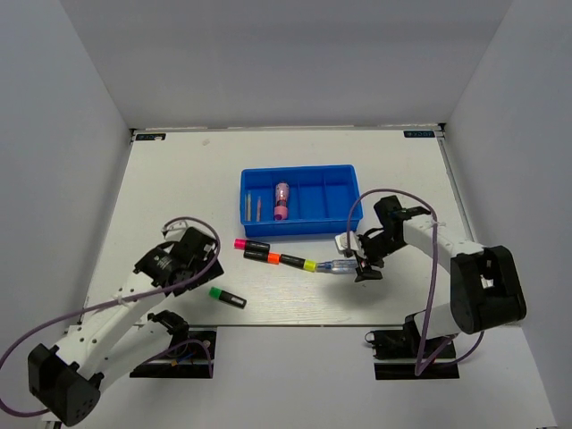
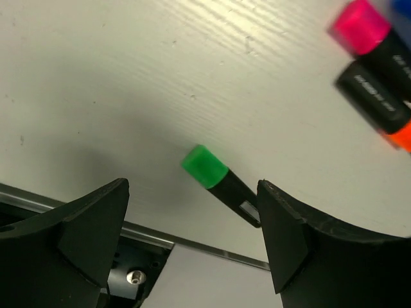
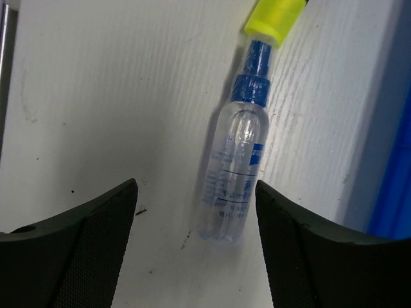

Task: Sort the stationery into containers
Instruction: Pick up the stationery from the center of the board.

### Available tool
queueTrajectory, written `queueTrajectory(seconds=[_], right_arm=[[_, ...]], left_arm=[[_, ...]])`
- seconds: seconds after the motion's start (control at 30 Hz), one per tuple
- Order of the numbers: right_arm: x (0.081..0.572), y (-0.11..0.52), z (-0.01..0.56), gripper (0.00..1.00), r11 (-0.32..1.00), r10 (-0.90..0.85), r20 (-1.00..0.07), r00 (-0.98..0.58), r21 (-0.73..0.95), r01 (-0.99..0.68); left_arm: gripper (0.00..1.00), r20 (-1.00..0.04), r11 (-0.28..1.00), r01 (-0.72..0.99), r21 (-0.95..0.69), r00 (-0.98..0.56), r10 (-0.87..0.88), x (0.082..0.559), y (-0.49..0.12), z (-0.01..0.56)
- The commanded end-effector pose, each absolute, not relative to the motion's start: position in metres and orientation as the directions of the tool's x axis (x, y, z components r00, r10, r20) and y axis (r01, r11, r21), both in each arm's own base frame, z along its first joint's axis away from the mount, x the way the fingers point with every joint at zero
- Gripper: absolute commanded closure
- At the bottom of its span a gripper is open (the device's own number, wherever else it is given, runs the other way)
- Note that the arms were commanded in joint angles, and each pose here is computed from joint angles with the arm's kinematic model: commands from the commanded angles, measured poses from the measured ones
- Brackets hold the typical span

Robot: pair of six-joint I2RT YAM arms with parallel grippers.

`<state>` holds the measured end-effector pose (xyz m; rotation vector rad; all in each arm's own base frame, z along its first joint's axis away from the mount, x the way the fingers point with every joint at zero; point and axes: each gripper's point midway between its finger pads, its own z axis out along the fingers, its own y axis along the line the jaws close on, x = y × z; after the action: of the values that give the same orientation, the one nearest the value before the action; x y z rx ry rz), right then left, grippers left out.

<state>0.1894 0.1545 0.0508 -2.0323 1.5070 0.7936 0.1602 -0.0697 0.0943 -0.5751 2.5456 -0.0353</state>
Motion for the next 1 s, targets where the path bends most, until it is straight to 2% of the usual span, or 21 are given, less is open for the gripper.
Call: queueTrajectory(seconds=[0.0,0.23,0.33,0.43,0.47,0.57,0.6,0.8,0.83,0.9,0.97], right_arm=[[0.209,0.158,0.035,0.24,-0.223,-0.733,-0.640,0.231,-0.095,-0.970],[0.218,0.153,0.007,0.28,-0.170,-0.835,-0.523,0.172,-0.052,-0.984],[0.217,0.152,0.000,0.33,-0.178,-0.860,-0.482,0.168,-0.026,-0.984],[0.213,0.148,-0.008,0.48,-0.182,-0.885,-0.437,0.163,0.000,-0.983],[0.211,0.145,-0.010,0.67,-0.184,-0.893,-0.419,0.164,0.007,-0.983],[0.206,0.141,-0.013,0.89,-0.186,-0.904,-0.392,0.168,0.008,-0.983],[0.199,0.139,-0.014,1.00,-0.197,-0.906,-0.387,0.172,0.025,-0.980],[0.152,0.141,0.028,1.00,-0.285,-0.852,-0.484,0.200,0.108,-0.952],[0.161,0.150,0.046,1.00,-0.282,-0.837,-0.506,0.206,0.077,-0.956],[0.144,0.157,0.073,1.00,-0.269,-0.816,-0.558,0.150,0.137,-0.953],[0.164,0.176,0.112,1.00,-0.182,-0.790,-0.608,0.085,0.100,-0.978]], left_arm=[[0.09,-0.497,0.862,-0.468,-0.193,-0.711,-0.497,0.162,-0.068,0.081],[0.07,-0.442,0.845,-0.497,-0.200,-0.723,-0.530,0.158,-0.076,0.059],[0.07,-0.431,0.844,-0.497,-0.203,-0.728,-0.533,0.160,-0.080,0.056],[0.07,-0.403,0.829,-0.523,-0.198,-0.727,-0.555,0.159,-0.083,0.051],[0.07,-0.384,0.813,-0.546,-0.203,-0.719,-0.579,0.157,-0.085,0.049],[0.07,-0.323,0.790,-0.591,-0.161,-0.725,-0.608,0.148,-0.087,0.038],[0.07,-0.297,0.780,-0.610,-0.139,-0.726,-0.620,0.145,-0.089,0.033],[0.11,-0.219,0.728,-0.669,-0.151,-0.695,-0.685,0.144,-0.104,0.026],[0.11,-0.217,0.725,-0.673,-0.150,-0.693,-0.688,0.144,-0.105,0.026],[0.11,-0.228,0.706,-0.696,-0.130,-0.672,-0.704,0.142,-0.104,0.027],[0.11,-0.234,0.685,-0.718,-0.124,-0.649,-0.723,0.142,-0.103,0.028]])
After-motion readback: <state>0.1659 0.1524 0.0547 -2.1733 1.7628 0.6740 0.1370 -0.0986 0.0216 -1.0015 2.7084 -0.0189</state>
